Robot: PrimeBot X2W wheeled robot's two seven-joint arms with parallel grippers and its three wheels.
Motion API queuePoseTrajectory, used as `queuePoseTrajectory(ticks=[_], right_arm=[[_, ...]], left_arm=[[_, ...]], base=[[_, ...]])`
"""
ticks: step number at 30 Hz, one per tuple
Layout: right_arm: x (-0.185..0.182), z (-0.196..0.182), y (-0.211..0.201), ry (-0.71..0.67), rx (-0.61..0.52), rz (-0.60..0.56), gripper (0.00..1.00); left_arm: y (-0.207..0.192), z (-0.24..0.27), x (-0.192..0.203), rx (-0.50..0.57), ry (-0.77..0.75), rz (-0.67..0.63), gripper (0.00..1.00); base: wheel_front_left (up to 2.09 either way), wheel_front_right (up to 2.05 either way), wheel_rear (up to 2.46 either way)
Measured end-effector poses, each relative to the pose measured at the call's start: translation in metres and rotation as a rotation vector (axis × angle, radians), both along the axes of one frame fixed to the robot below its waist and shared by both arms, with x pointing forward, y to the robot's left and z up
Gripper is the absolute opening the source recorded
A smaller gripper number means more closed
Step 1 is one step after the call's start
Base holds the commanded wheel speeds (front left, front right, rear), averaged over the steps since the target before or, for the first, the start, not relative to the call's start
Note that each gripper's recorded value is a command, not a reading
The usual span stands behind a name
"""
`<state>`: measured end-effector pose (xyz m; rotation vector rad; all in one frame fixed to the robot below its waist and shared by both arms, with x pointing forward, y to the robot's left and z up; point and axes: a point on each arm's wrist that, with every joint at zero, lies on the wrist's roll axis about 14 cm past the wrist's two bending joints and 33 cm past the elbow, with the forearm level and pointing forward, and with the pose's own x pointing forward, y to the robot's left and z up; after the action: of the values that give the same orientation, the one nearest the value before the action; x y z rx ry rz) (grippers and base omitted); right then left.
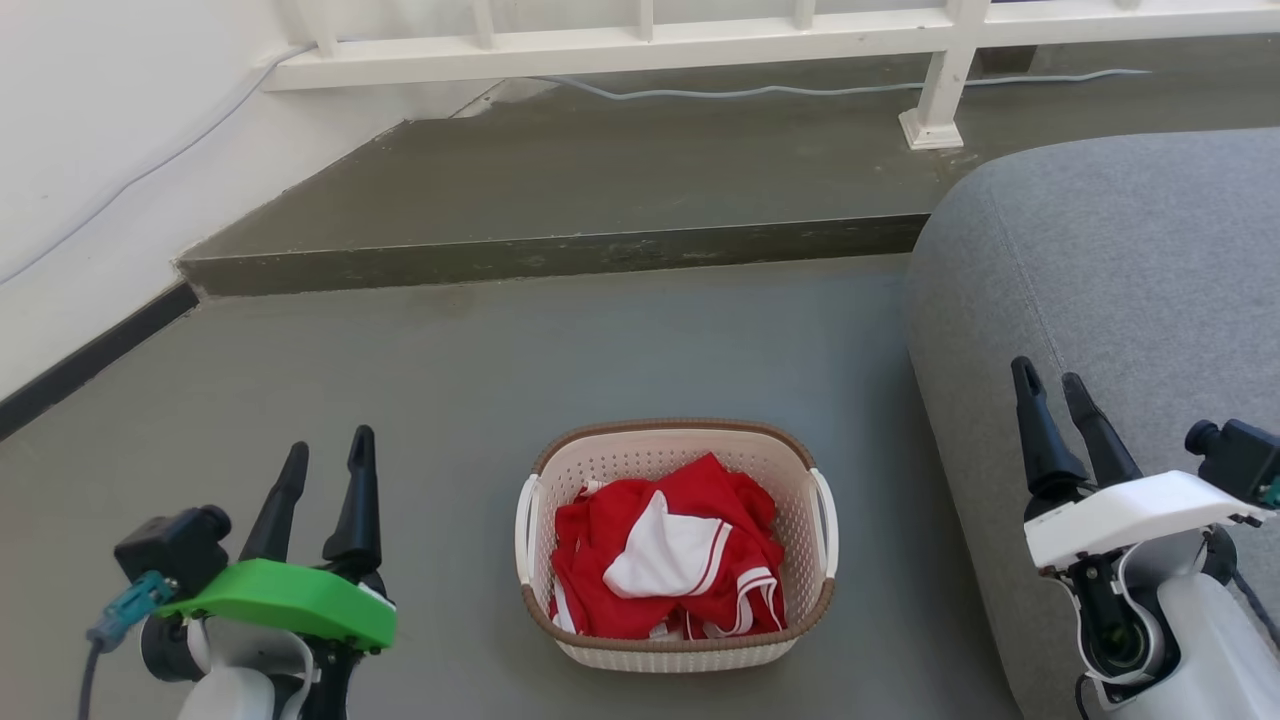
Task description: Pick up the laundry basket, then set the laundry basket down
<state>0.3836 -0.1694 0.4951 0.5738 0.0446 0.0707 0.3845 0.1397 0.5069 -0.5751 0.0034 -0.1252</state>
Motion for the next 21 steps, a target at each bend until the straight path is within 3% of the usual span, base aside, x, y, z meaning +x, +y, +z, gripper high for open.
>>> queuePoseTrajectory(ticks=[21], right_arm=[[0.001, 0.015, 0.015, -0.117, -0.292, 0.053, 1.0]], left_arm=[[-0.02, 0.021, 0.0, 0.271, -0.143, -0.051, 1.0]], base=[[0.0, 0.0, 0.0]])
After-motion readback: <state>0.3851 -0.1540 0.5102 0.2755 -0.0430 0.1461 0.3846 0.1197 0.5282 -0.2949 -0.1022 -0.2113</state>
